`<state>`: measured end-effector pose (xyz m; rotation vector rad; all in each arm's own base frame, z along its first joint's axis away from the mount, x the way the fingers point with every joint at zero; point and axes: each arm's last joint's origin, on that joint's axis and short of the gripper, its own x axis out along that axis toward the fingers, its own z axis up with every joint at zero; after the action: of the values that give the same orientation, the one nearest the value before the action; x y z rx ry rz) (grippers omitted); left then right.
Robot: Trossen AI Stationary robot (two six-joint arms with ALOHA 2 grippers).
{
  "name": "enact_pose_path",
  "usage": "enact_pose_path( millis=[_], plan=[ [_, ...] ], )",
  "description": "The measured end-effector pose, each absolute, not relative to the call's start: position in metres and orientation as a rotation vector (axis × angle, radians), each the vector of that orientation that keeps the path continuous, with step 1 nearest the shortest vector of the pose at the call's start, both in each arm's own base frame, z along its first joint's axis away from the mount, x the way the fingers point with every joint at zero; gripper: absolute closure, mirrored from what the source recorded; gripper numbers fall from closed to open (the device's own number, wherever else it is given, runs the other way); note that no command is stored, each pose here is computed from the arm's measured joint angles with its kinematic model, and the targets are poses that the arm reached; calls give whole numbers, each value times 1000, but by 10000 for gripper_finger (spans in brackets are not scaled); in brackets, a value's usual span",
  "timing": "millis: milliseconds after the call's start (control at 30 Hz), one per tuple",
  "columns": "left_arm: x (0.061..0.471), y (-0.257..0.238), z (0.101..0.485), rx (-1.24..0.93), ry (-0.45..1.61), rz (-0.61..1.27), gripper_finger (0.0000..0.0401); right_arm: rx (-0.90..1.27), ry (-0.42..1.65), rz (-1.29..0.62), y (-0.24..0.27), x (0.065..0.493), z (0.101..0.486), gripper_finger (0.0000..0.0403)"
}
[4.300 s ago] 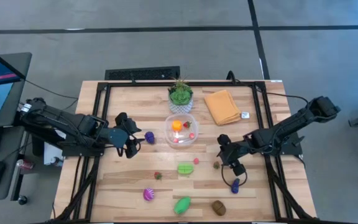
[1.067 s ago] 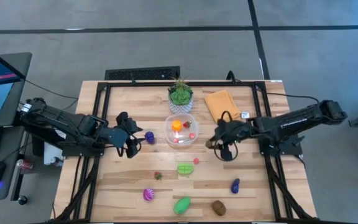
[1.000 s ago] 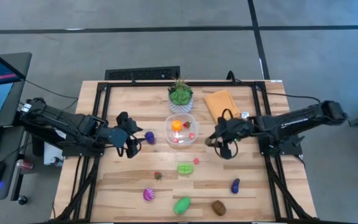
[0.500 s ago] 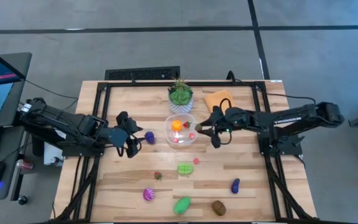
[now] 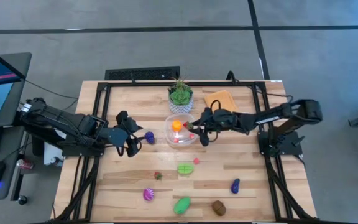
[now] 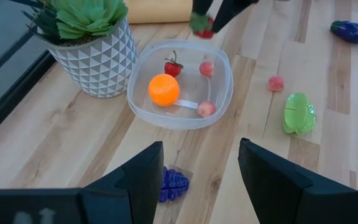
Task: Pick and placing Produce into tupperware
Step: Put the right red strawberry into the transparent bin, then put the red strawberry into the transparent bin
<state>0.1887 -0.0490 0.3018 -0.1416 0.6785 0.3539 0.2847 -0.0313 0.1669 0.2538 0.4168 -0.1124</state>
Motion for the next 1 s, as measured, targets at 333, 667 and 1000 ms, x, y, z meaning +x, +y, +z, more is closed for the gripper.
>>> enact_pose_path(
  millis=[333,667,1000],
  plan=[
    [189,-49,302,-137,674,364,202,302,475,-142,-36,293,140,222],
    [189,-48,302,-133,670,373,202,302,491,-141,-35,293,136,222],
    [189,-48,303,-129,659,374,202,303,490,-138,-35,294,136,174]
  ],
)
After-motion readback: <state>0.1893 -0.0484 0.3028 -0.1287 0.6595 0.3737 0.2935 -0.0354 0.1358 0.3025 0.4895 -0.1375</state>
